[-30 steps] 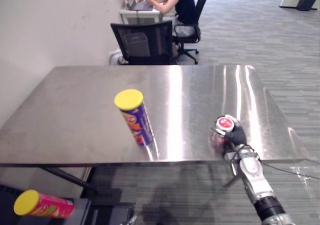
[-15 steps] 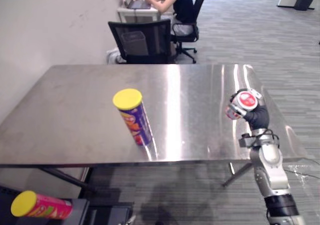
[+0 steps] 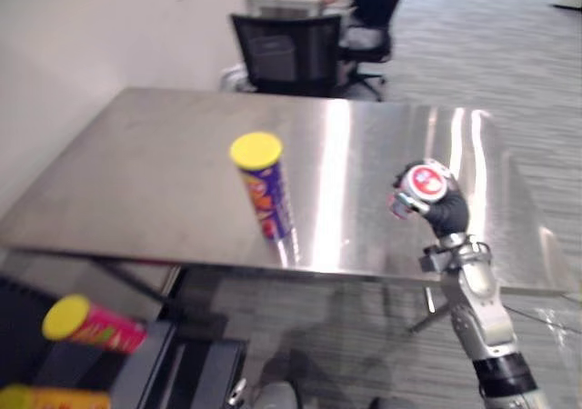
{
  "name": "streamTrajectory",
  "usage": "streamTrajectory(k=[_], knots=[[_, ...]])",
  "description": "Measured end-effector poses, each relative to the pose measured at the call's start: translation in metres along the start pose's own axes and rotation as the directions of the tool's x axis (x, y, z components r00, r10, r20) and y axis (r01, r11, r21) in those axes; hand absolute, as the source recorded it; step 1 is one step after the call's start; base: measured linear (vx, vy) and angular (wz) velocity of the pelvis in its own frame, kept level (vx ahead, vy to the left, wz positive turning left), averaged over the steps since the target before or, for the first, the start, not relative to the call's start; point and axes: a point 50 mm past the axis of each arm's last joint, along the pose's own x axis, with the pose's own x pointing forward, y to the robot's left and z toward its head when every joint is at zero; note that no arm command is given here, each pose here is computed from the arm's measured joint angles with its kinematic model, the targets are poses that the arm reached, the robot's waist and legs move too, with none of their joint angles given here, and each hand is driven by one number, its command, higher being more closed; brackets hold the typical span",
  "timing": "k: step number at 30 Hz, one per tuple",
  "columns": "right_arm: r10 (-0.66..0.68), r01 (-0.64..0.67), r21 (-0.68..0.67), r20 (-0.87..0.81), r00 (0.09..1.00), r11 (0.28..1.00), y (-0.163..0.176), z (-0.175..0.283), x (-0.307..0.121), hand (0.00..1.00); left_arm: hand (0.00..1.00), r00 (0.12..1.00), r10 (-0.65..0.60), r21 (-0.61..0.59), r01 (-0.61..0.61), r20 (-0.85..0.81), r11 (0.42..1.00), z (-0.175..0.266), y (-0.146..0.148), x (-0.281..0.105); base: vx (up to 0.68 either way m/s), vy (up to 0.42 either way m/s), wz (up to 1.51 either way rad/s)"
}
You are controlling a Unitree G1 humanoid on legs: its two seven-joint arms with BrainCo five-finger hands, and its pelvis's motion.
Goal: Put the gum and the chips on the shelf.
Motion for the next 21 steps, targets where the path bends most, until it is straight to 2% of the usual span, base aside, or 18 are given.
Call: streamTrajectory(k=[3, 6, 9, 12, 15, 21], knots=[[0.018, -0.016, -0.040, 0.053, 0.998, 0.999, -0.002, 0.011, 0.012, 1.00, 0.00, 1.000, -0.003, -0.101, 0.000, -0.024, 0.995, -0.009, -0.002, 0.000, -0.09, -0.160, 1.56], [-0.151, 0.175, -0.177, 0.139, 0.979, 0.969, -0.042, 0.031, 0.003, 1.00, 0.00, 0.996, -0.020, -0.130, 0.008, -0.089, 0.991, -0.031, -0.008, -0.003, -0.05, -0.030, 2.46], [-0.249, 0.279, -0.250, 0.145, 0.958, 0.927, -0.070, 0.040, -0.019, 1.00, 0.00, 0.997, 0.010, -0.151, -0.022, -0.080, 0.988, -0.028, 0.000, -0.004, -0.09, -0.038, 2.16], [-0.258, 0.289, -0.252, 0.151, 0.954, 0.924, -0.069, 0.043, -0.028, 1.00, 0.00, 0.988, 0.035, -0.197, -0.065, -0.152, 0.978, -0.060, 0.007, -0.017, -0.06, -0.006, 1.05], [-0.264, 0.299, -0.253, 0.163, 0.951, 0.920, -0.070, 0.045, -0.030, 1.00, 0.00, 0.989, 0.034, -0.192, -0.062, -0.146, 0.979, -0.064, 0.009, -0.019, -0.08, 0.156, 0.69], [-0.330, 0.355, -0.204, 0.148, 0.932, 0.912, -0.067, 0.037, -0.031, 1.00, 0.00, 0.990, 0.060, -0.105, -0.073, -0.126, 0.992, -0.054, 0.020, -0.019, -0.10, 0.242, 0.55]])
